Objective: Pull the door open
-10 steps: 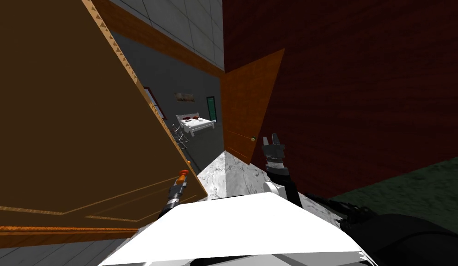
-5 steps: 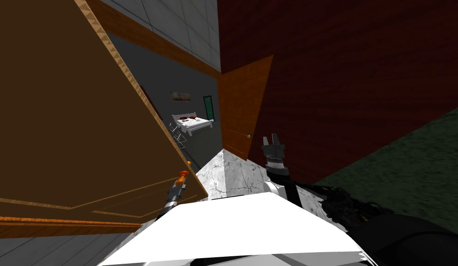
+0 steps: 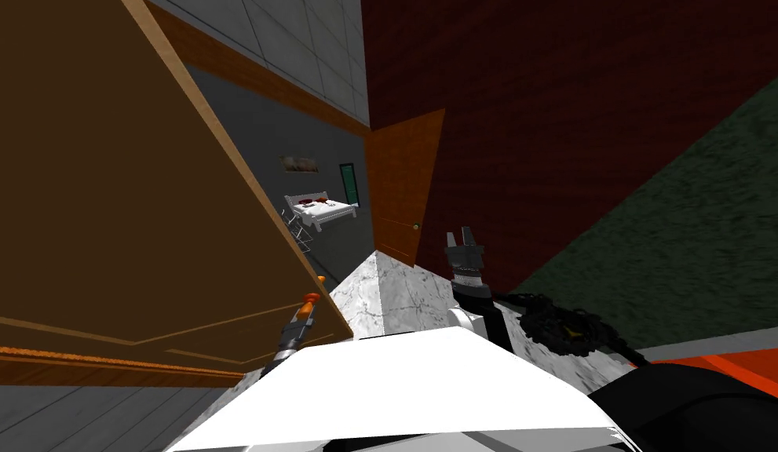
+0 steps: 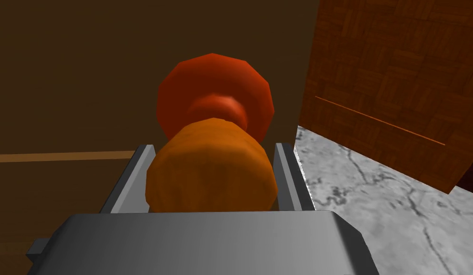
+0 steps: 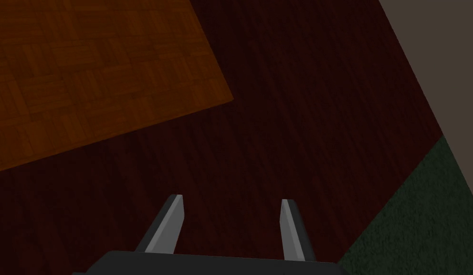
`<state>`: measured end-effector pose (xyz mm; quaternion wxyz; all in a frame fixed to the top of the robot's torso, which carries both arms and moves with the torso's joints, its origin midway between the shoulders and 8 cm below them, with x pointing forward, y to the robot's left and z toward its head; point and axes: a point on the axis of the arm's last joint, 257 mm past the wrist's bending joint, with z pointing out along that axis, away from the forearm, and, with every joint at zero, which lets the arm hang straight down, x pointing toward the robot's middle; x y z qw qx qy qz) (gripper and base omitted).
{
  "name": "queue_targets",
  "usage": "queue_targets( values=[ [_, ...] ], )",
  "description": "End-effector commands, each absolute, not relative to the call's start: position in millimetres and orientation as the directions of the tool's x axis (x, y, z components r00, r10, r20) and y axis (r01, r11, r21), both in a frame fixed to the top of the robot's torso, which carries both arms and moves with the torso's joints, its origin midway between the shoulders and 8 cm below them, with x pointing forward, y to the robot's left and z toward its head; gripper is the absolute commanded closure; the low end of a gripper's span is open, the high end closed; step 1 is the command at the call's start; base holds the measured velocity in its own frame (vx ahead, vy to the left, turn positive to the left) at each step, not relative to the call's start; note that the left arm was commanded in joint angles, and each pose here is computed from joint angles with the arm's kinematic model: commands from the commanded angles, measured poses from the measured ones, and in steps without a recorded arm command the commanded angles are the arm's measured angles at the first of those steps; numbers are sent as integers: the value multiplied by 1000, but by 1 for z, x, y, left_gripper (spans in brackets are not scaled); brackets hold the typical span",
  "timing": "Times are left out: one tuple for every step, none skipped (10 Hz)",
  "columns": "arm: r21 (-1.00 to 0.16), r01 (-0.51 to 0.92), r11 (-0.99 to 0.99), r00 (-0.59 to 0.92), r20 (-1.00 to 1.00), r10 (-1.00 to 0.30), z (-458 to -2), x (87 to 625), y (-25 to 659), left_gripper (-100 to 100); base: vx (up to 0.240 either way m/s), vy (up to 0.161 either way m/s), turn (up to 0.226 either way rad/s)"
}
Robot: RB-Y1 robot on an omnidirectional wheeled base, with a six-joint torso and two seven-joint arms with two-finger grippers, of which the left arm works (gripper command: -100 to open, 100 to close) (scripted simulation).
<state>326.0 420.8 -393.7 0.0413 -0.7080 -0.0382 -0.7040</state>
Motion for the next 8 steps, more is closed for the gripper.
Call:
queue_targets(
  values=[
    [-1,92,-996,0,1000,-1,-392,322,419,100,-200,28,-92],
    [-4,101,-995,6,1000,-3,-393,323,420,100,-91,13,-22],
    [-3,84,-996,8,1000,-2,-395,315,419,100,-164,74,-119],
    [-3,75,-997,7,1000,-3,-395,312,419,100,-219,72,-168],
    [-3,65,-998,5,1000,-3,-394,308,418,100,-217,15,-154],
    [-3,55,-998,4,1000,-3,-394,304,418,100,-211,39,-116],
    [-3,44,-999,3,1000,-3,-393,300,418,100,-210,58,-127],
    [-3,34,-999,2,1000,-3,-393,296,417,100,-207,48,-127]
  ],
)
